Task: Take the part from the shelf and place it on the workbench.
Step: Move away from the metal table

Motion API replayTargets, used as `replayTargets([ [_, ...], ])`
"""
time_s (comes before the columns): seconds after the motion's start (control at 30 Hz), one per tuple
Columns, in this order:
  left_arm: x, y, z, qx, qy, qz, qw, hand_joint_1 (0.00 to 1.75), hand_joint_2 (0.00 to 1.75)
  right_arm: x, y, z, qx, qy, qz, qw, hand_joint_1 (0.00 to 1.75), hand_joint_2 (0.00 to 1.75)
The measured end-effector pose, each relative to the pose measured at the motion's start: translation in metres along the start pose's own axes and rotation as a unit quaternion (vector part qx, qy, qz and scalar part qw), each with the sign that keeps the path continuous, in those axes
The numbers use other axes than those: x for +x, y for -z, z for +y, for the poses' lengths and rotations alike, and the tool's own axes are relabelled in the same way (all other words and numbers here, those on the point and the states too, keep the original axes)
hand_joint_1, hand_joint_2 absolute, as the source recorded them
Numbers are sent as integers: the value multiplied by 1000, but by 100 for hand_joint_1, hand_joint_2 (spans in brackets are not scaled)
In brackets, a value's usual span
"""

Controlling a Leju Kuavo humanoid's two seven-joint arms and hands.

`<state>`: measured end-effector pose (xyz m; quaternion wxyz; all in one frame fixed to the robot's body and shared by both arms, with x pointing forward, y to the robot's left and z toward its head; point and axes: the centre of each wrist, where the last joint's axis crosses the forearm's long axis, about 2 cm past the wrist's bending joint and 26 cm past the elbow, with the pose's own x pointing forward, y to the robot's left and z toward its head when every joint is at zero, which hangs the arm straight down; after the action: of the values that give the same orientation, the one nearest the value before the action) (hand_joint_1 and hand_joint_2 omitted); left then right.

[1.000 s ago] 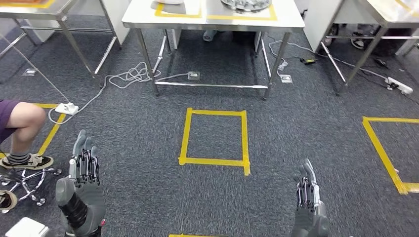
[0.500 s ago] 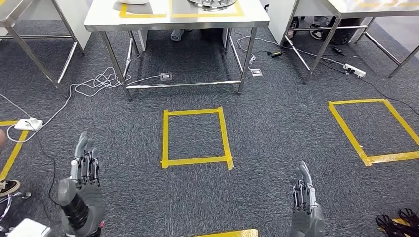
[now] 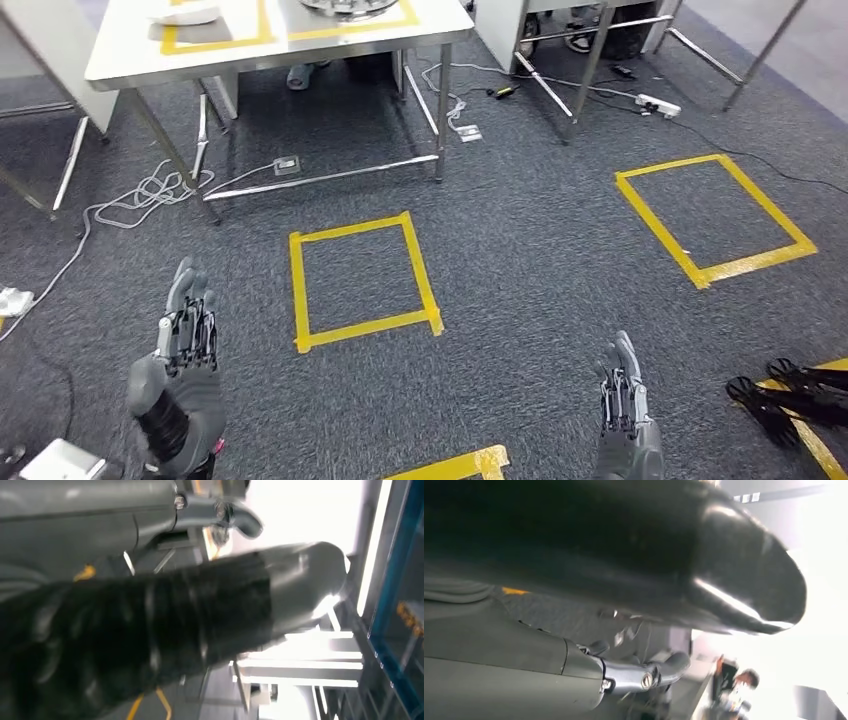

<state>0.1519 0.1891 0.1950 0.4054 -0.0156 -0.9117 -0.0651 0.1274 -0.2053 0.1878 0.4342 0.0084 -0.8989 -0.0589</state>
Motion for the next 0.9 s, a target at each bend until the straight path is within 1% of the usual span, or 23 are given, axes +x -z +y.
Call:
replayTargets([
  [0.2, 0, 0, 0, -2, -5, 0, 1000, 0, 0, 0, 0, 0, 0, 0, 1, 1000, 0, 0],
  [0.43, -1, 0, -1, -3, -33, -7, 999, 0, 0, 0, -2, 0, -3, 2, 1, 1000, 0, 0],
  [0.9, -1, -1, -2, 0, -37, -11, 999, 0, 0, 1, -3, -1, -7, 3, 0, 1000, 0, 0],
])
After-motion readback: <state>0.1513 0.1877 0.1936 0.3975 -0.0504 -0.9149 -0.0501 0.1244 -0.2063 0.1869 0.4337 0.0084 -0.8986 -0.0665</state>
